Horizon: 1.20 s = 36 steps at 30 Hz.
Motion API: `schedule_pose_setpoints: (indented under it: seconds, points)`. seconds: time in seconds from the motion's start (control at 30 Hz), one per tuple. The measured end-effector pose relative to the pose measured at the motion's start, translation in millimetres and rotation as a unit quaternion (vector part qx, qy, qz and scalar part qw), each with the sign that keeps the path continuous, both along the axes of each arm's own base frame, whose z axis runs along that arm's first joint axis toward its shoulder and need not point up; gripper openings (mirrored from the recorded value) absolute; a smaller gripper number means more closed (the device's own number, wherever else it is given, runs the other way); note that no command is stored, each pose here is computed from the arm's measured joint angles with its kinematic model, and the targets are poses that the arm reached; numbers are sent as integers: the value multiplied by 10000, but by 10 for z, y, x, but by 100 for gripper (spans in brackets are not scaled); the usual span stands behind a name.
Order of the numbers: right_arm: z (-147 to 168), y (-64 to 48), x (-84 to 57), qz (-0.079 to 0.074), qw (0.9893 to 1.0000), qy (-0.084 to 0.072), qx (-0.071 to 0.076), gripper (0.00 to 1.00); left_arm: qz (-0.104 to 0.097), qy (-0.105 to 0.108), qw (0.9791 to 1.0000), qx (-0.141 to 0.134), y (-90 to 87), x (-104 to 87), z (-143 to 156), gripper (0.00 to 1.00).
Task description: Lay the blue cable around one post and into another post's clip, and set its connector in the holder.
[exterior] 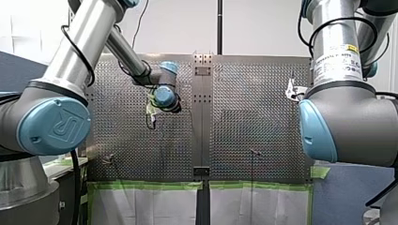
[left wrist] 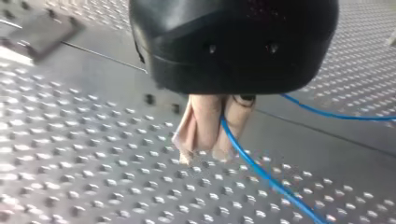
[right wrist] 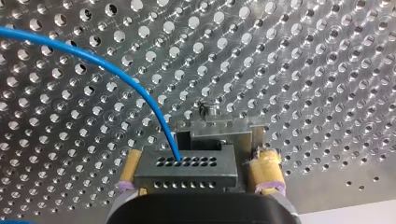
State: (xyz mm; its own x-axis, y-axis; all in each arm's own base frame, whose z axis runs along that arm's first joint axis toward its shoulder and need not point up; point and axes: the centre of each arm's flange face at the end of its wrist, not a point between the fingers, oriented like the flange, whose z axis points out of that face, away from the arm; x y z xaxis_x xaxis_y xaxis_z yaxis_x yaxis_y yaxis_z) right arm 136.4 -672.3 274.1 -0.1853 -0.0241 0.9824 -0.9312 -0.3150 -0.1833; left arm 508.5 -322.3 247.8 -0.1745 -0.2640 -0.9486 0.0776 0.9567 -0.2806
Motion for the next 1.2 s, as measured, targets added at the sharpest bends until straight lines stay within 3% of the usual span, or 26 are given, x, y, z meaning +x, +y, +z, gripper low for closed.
schedule_pose_setpoints:
  seconds: [0.17,0.3,0.57,0.87,1.2]
  points:
    - [0,0,0,0,10000,0,0,100,-82,-42,10000,-2,87,-13,212,11]
    - [0,0,0,0,10000,0,0,100,-6,-57,10000,55,154,-53,365,11]
    - [0,0,0,0,10000,0,0,100,365,-170,9987,303,373,-89,765,11]
    - [0,0,0,0,10000,0,0,100,809,-248,9947,590,575,-287,1252,13]
    - [0,0,0,0,10000,0,0,100,936,-299,9933,608,691,-536,1683,13]
